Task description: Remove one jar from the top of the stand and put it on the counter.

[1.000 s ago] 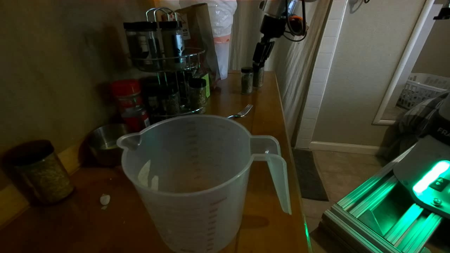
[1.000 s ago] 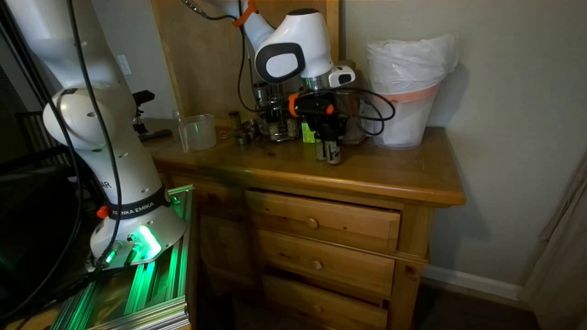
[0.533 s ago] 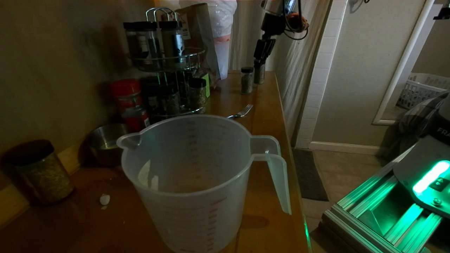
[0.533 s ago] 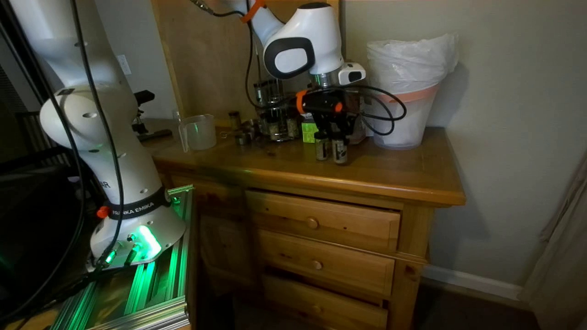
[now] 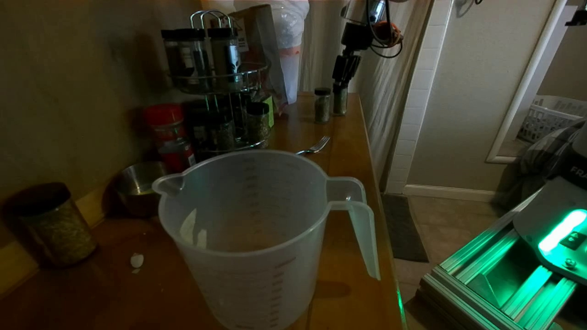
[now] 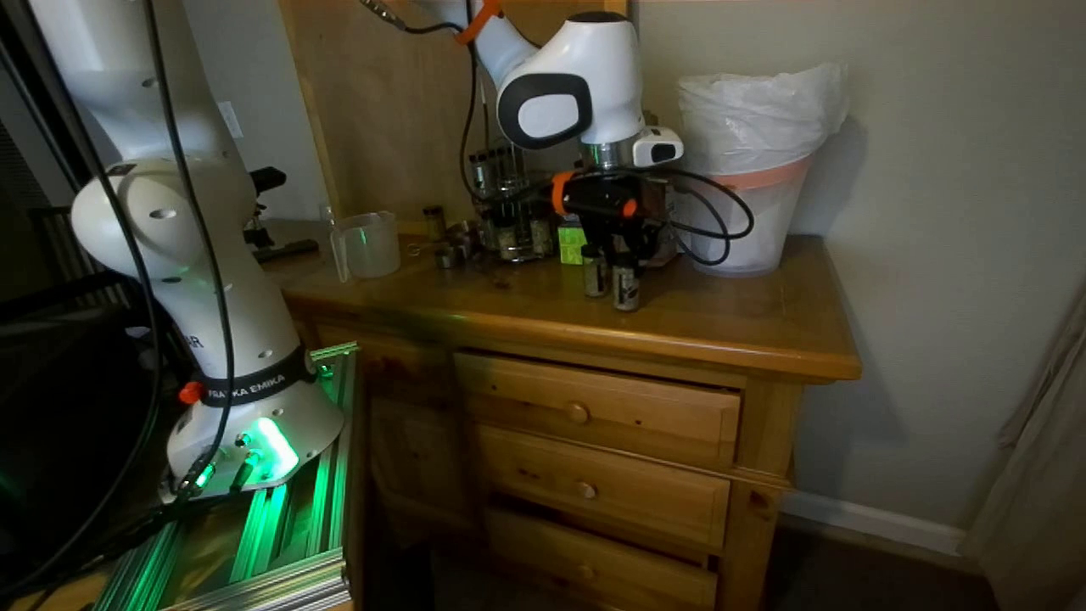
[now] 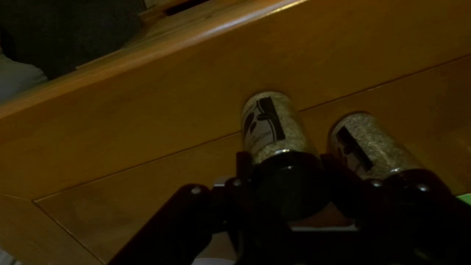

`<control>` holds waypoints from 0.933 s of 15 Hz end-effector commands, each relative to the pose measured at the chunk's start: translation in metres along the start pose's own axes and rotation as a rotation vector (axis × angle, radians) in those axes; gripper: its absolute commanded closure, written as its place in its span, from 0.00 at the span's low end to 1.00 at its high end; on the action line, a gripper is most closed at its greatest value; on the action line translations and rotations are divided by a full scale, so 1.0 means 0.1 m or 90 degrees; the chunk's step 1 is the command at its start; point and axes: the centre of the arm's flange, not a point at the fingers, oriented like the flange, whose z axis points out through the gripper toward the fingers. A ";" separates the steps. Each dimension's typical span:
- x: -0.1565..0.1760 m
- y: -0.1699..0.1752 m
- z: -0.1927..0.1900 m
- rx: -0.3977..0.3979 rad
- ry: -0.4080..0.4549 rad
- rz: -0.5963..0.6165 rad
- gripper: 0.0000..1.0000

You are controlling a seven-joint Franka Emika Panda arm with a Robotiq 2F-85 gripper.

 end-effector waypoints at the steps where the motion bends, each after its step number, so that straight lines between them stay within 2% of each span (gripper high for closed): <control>1: 0.09 -0.04 0.01 0.006 -0.013 0.000 0.74; 10: 0.13 -0.11 0.03 0.012 -0.020 -0.009 0.72; 11: 0.13 -0.11 0.03 0.013 -0.021 -0.007 0.24; 12: 0.13 -0.11 0.04 0.015 -0.021 -0.006 0.23; 14: 0.13 -0.12 0.02 0.016 -0.019 -0.006 0.11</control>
